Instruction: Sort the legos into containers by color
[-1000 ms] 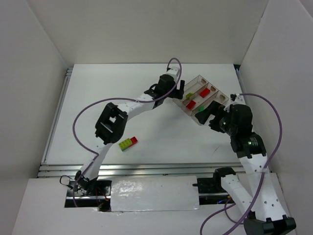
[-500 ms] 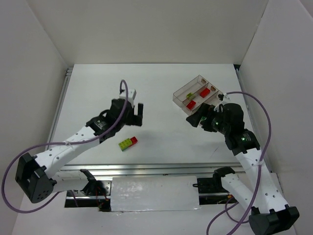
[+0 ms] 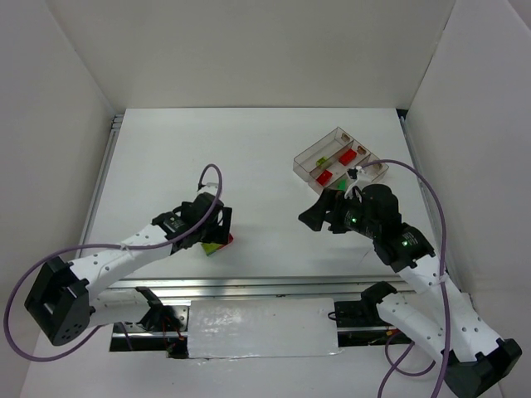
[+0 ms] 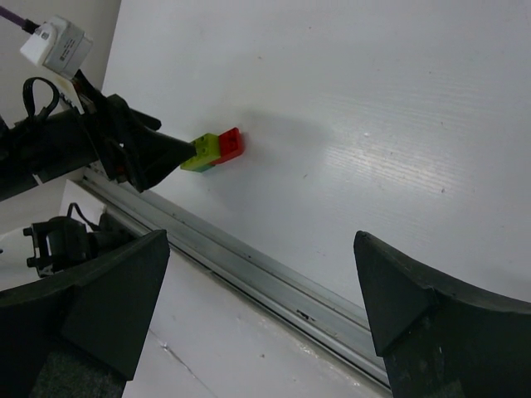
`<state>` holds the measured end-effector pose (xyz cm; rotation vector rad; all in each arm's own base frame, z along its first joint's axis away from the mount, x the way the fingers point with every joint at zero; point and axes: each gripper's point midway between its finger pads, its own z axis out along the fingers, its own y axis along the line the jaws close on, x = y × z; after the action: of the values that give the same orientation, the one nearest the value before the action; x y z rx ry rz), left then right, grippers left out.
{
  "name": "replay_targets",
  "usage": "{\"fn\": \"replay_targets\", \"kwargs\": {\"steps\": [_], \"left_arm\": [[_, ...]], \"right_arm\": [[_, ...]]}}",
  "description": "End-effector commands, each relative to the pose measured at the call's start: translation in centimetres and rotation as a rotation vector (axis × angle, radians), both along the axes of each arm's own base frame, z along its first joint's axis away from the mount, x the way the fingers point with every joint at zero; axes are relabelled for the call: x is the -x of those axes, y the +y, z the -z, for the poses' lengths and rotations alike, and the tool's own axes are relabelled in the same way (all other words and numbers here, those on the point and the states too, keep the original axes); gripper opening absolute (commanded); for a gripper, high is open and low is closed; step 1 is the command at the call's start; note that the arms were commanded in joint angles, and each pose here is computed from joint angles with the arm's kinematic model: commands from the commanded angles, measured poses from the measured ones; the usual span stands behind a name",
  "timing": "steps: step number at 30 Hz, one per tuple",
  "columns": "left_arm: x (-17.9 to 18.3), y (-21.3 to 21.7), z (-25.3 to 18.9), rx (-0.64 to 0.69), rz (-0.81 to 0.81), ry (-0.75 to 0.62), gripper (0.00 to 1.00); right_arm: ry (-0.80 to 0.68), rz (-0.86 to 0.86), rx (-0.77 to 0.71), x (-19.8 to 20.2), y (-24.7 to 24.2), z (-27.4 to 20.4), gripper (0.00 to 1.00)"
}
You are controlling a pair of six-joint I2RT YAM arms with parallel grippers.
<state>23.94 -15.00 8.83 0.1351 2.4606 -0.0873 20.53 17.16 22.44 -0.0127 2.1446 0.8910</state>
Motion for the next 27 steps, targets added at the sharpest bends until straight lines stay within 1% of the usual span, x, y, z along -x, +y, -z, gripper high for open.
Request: {"fn": "replay_targets", "kwargs": {"steps": [1, 6, 9, 10, 12, 13, 15, 17, 18, 19, 20, 21, 22, 24, 25, 26, 27], "left_arm": [[0.8, -0.5, 0.5, 0.051, -0.005, 0.021, 0.99], [1.2, -0.2, 2.5, 0.020, -0.027, 0.075, 0.98], [1.2, -0.2, 3.2, 0.007, -0.032, 0.093, 0.93], [1.2, -0.2, 3.4, 0.004, -0.030, 0.097, 0.88], [1.3, -0.2, 3.7, 0.002, -0.028, 0.100, 0.85], [1.3, -0.2, 3.8, 0.004, -0.027, 0.102, 0.81], [1.3, -0.3, 4.0, 0.002, -0.021, 0.106, 0.75], [1.3, -0.4, 4.4, -0.003, -0.015, 0.117, 0.71], [1.3, -0.4, 4.5, -0.004, -0.013, 0.121, 0.66], [1.4, -0.5, 4.7, -0.006, -0.011, 0.125, 0.64], [1.4, -0.6, 4.8, -0.004, -0.006, 0.131, 0.59], [1.3, -0.7, 5.0, -0.008, -0.007, 0.135, 0.50], [1.2, -0.7, 5.1, -0.010, -0.007, 0.136, 0.47], [1.2, -1.0, 5.3, -0.011, 0.005, 0.144, 0.46], [1.0, -1.1, 5.3, -0.009, 0.006, 0.144, 0.44], [1.0, -1.3, 5.4, -0.008, 0.013, 0.148, 0.30], [0.9, -1.4, 5.2, -0.003, 0.014, 0.148, 0.24]], "right_arm": [[-0.058, 0.017, -0.027, -0.6, 0.2, -1.2, 1.00], [-0.066, 0.019, -0.031, -0.7, 0.2, -1.7, 1.00], [-0.068, 0.018, -0.030, -0.6, 0.2, -1.9, 1.00], [-0.071, 0.012, -0.032, -0.5, 0.2, -2.0, 1.00], [-0.071, 0.013, -0.032, -0.6, 0.2, -2.1, 1.00], [-0.070, 0.013, -0.031, -0.6, 0.2, -2.1, 1.00], [-0.067, 0.012, -0.032, -0.6, 0.3, -2.1, 1.00], [-0.065, 0.010, -0.030, -0.6, 0.3, -2.0, 1.00], [-0.065, 0.010, -0.030, -0.6, 0.3, -2.1, 0.99], [-0.066, 0.008, -0.032, -0.6, 0.4, -2.1, 1.00], [-0.064, 0.013, -0.028, -0.7, 0.3, -2.1, 1.00], [-0.061, 0.016, -0.025, -0.7, 0.3, -1.9, 1.00], [-0.062, 0.014, -0.025, -0.8, 0.3, -2.0, 1.00], [-0.056, 0.021, -0.018, -0.9, 0.2, -1.7, 1.00], [-0.053, 0.021, -0.015, -1.0, 0.2, -1.6, 1.00], [-0.049, 0.022, -0.010, -1.0, 0.2, -1.4, 1.00], [-0.044, 0.026, -0.009, -1.1, 0.2, -1.3, 1.00]]}}
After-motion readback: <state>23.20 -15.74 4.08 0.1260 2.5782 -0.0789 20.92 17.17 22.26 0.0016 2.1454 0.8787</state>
